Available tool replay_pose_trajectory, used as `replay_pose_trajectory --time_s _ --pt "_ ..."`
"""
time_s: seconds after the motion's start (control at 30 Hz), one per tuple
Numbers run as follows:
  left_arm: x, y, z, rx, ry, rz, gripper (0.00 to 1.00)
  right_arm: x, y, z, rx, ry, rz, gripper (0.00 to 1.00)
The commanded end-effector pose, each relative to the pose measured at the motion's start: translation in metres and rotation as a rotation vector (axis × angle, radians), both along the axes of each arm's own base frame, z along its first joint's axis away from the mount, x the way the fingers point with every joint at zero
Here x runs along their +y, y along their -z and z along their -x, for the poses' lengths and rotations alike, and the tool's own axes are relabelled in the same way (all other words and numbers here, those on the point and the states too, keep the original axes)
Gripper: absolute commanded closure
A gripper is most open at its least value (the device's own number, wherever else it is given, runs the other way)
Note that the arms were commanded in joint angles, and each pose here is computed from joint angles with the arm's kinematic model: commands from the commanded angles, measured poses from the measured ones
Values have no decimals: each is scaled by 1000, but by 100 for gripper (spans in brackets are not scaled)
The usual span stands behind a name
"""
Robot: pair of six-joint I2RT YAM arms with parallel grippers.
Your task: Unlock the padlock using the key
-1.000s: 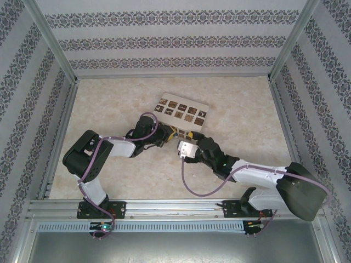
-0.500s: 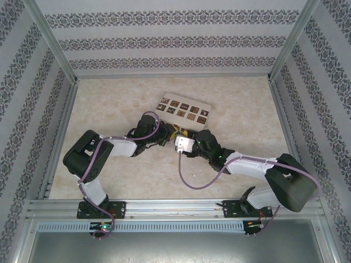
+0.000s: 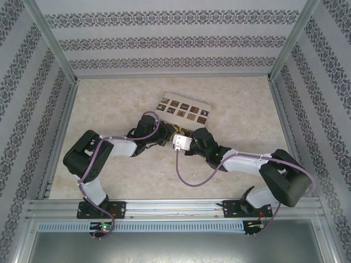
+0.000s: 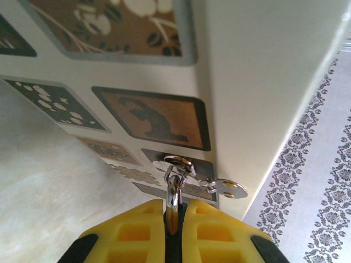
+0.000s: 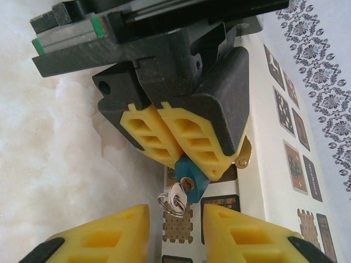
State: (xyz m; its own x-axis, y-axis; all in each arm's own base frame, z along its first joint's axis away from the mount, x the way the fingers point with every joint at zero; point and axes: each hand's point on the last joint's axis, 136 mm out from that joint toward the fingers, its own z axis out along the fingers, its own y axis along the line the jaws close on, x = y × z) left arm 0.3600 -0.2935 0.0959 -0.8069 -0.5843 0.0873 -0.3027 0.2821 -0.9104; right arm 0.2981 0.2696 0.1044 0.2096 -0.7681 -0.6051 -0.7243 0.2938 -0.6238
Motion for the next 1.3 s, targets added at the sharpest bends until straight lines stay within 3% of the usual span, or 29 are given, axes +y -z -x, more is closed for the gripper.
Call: replay_pose_trajectory --time_s 0.0,0.43,0.97,1.27 --pt "-17 -24 -1 -56 43 71 93 3 -10 -11 -28 26 -21 69" --pt "-16 -25 0 -59 42 78 94 7 -1 -15 -28 38 -5 77" --pt "-17 -25 2 -59 45 83 94 16 -4 -21 -36 65 -45 80" --pt "-17 -25 2 -60 46 86 94 20 -6 -26 -35 96 -70 90"
